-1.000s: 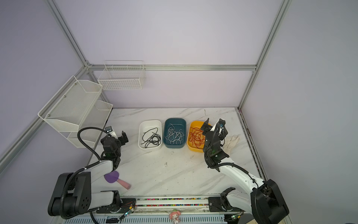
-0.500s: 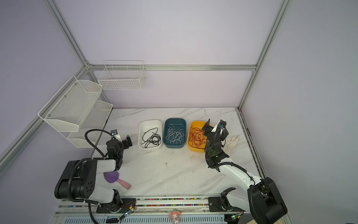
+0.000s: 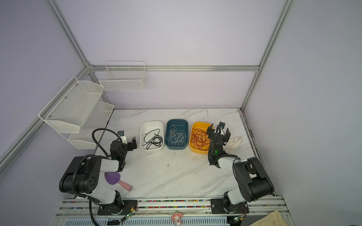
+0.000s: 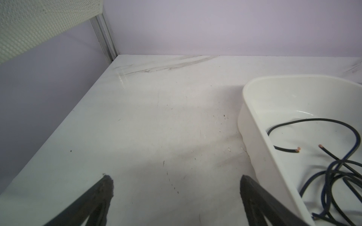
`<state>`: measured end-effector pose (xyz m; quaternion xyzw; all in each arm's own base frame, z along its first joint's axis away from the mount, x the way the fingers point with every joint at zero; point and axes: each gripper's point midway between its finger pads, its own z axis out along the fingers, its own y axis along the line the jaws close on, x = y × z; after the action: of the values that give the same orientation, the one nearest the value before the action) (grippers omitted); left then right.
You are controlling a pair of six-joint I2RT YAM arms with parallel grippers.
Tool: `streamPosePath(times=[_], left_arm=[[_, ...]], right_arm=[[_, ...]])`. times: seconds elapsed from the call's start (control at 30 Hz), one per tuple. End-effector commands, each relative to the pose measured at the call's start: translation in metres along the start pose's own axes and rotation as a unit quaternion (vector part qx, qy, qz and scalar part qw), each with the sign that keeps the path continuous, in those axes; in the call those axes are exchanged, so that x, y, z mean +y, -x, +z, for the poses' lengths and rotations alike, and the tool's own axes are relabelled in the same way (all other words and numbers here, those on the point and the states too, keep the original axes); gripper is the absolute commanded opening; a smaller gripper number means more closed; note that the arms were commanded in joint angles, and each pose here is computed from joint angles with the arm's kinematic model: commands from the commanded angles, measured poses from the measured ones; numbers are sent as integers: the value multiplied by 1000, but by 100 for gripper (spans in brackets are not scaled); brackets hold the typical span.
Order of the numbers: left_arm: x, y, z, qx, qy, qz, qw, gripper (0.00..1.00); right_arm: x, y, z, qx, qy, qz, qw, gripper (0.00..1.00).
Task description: Untangle the cables
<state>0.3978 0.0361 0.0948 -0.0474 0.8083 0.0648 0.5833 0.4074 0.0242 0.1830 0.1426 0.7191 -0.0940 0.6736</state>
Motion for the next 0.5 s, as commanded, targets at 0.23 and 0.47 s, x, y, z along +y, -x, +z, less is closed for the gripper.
streamPosePath(times=[0.23,0.47], left_arm=[[-4,19,-2,-36,-6,10,999,100],[-3,19,-2,-36,-5,9,999,100]], right_arm=[[-17,-14,20,-20,12,-12,1000,98],[-2,-28,17,-49,83,-30,995,97]])
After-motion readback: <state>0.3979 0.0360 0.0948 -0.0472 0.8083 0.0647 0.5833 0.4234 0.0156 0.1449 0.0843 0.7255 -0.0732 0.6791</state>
